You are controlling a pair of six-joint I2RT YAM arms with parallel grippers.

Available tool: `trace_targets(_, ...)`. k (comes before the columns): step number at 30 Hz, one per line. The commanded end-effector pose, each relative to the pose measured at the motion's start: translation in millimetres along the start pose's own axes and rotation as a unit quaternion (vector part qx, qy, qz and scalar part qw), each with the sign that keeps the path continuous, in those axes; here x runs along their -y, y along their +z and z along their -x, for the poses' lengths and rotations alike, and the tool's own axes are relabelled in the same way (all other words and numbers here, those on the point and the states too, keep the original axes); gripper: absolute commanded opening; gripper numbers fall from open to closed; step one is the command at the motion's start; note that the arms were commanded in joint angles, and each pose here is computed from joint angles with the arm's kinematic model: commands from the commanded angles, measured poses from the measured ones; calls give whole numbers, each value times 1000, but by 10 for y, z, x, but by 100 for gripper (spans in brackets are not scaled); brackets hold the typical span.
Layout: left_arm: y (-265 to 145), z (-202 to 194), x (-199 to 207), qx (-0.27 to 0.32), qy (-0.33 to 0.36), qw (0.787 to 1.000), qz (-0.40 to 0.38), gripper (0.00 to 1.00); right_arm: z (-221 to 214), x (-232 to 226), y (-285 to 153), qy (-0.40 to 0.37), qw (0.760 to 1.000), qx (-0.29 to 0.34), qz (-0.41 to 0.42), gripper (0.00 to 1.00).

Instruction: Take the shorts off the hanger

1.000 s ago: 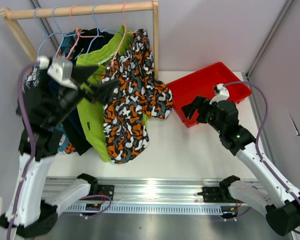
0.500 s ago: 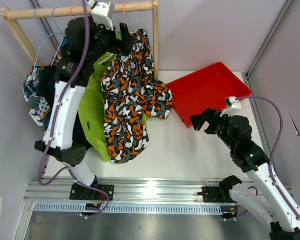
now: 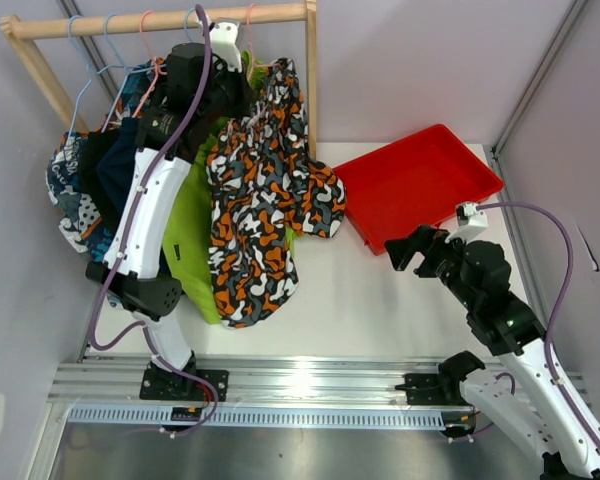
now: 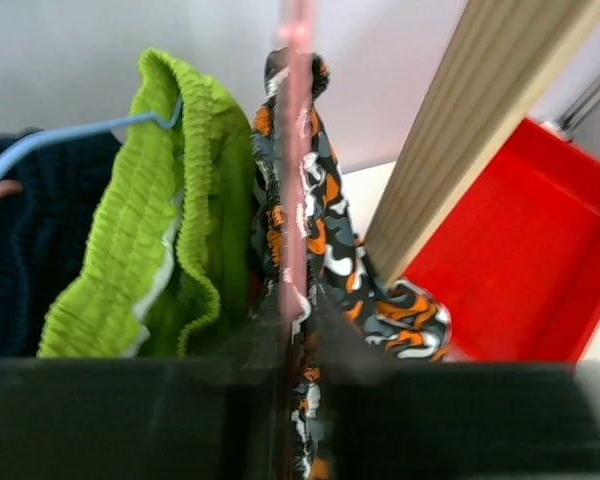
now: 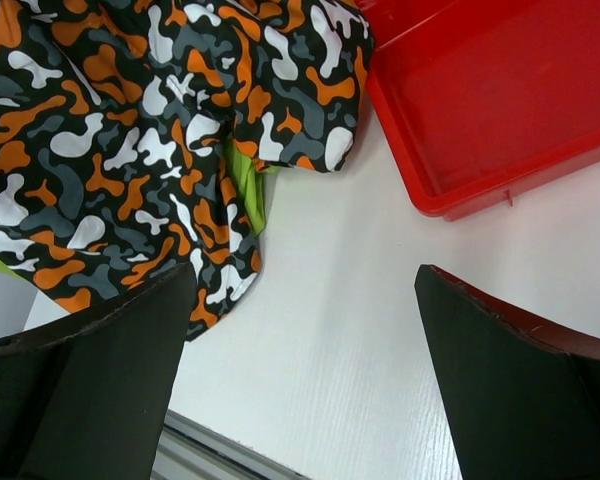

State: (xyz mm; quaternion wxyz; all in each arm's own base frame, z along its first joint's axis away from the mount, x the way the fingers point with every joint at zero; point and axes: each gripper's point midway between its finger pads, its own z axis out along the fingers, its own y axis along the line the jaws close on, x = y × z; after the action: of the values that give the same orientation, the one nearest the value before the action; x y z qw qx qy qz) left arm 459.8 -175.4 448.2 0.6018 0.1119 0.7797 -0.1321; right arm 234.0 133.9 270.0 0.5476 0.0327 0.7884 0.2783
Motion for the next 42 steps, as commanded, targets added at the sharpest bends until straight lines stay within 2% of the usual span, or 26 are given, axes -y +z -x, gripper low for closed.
trace_targets(1, -129, 169, -50, 26, -8, 999, 22, 0, -17, 5, 29, -4, 1000, 0, 1, 99)
trace_targets(5, -186, 245, 27, 35, -9, 999, 2, 0, -58, 5, 51, 5, 1000, -4, 3, 99)
trace_targets(6, -266, 386, 50, 52, -11, 999, -3, 0, -59, 1, 49, 7, 1000, -4, 4, 99)
trace_targets(8, -296, 380, 59, 46, -14, 999, -3, 0, -73, 7, 57, 11, 1000, -4, 4, 99)
trace_targets(11, -489, 626, 80, 86, -19, 996, -7, 0, -38, -52, 49, 13, 1000, 0, 16, 99)
trace_targets(15, -984, 1042, 180, 154, -35, 987, -33, 0, 105, -229, 27, 8, 999, 10, 50, 99)
trace_targets(19, -1405, 1263, 255, 195, -48, 978, -53, 0, 302, -488, 9, -8, 995, 13, 94, 99)
trace_targets(23, -1667, 1243, 321, 197, -65, 976, -63, 0, 596, -1109, -81, -30, 981, 14, 192, 99)
trace_targets(26, -1786, 1166, 394, 194, -72, 976, -72, 0, 535, -1585, -14, -72, 971, -9, 227, 99)
trace_targets(27, -1722, 1085, 400, 183, -73, 978, -71, 0, 600, -1981, -196, -88, 959, -5, 271, 99)
trace_targets(28, -1732, 1081, 412, 185, -73, 977, -72, 0, 489, -2046, 16, -108, 967, -15, 231, 99)
trace_targets(29, -1720, 1051, 423, 181, -75, 978, -71, 0, 459, -2195, 39, -124, 966, -16, 228, 99)
trace_targets(30, -1656, 990, 394, 170, -79, 980, -59, 0, 626, -2430, -24, -136, 962, 5, 236, 99)
trace_targets(31, -1614, 933, 354, 160, -80, 983, -45, 0, 335, -2608, 115, -162, 962, -22, 219, 99)
trace_targets(33, -1498, 819, 306, 143, -88, 985, -26, 0, 235, -2851, 162, -175, 959, -27, 221, 100)
trace_targets(34, -1478, 797, 224, 143, -93, 985, -3, 0, 140, -3092, 155, -180, 955, -30, 234, 99)
trace_targets(37, -1384, 665, 46, 136, -100, 984, 49, 0, 111, -3407, 106, -172, 953, -17, 248, 99)
trace_targets(42, -1292, 454, -81, 120, -105, 984, 85, 0, -144, -3787, 225, -164, 953, -21, 253, 99)
